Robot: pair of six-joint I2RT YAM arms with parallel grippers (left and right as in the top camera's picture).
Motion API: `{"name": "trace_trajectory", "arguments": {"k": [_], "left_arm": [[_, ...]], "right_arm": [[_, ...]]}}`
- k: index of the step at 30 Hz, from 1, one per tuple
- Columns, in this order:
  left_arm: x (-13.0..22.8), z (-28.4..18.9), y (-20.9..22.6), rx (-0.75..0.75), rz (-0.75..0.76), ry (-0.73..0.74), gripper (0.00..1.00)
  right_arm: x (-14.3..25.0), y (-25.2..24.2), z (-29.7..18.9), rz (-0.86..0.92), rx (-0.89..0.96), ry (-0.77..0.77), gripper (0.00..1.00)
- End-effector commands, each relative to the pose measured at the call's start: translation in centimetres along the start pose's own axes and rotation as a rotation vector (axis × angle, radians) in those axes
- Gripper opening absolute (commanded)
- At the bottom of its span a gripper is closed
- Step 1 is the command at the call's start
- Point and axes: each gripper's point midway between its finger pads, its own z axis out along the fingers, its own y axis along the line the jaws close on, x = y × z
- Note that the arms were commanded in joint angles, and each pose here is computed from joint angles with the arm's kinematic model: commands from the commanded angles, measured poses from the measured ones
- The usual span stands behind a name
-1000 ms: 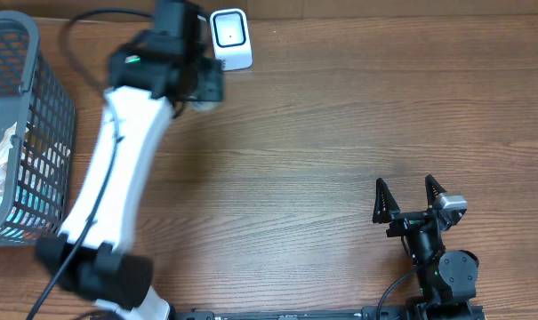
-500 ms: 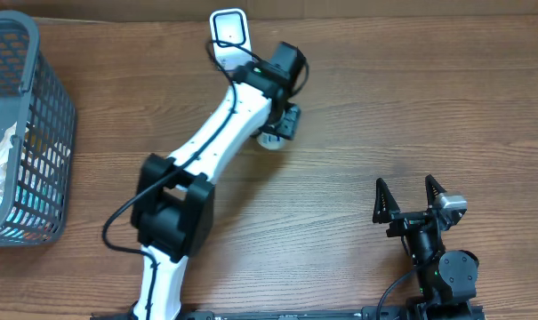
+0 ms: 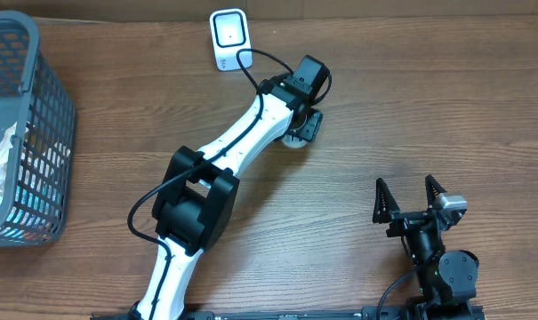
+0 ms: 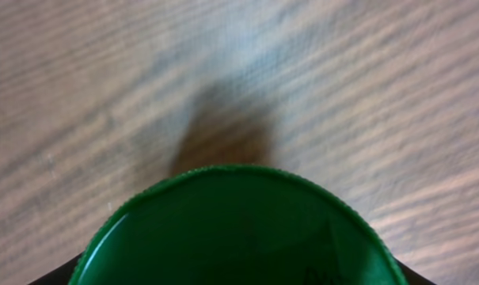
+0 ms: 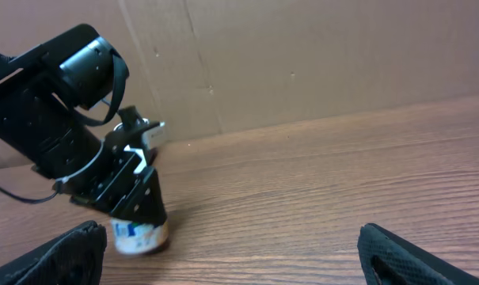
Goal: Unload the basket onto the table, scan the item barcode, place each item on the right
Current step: 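Carry the green-lidded jar to the white scanner with the left gripper, then set the jar down on the table and open the left gripper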
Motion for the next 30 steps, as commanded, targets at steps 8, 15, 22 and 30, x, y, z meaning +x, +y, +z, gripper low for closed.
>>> {"name": "trace_trajectory", "arguments": {"k": [8, 15, 22, 30], "left_arm": [[-0.6, 2.4, -0.5, 0.008, -0.081, -0.025, 0.58], [0.6, 3.5, -1.1, 0.026, -0.083, 0.022, 0.74], [0.6, 3.3, -1.2, 0.030, -0.083, 0.024, 1.00], [-2.5, -2.1, -1.2, 0.058, -0.085, -0.052, 1.00]], "right_arm": [[0.1, -0.2, 0.0, -0.004, 0.004, -0.006, 1.00], [0.1, -0.2, 0.0, -0.005, 0.004, -0.007, 1.00], [0.1, -0.2, 0.0, -0.005, 0.004, -0.007, 1.00], [0.1, -0.2, 0.0, -0.004, 0.004, -0.006, 1.00]]}}
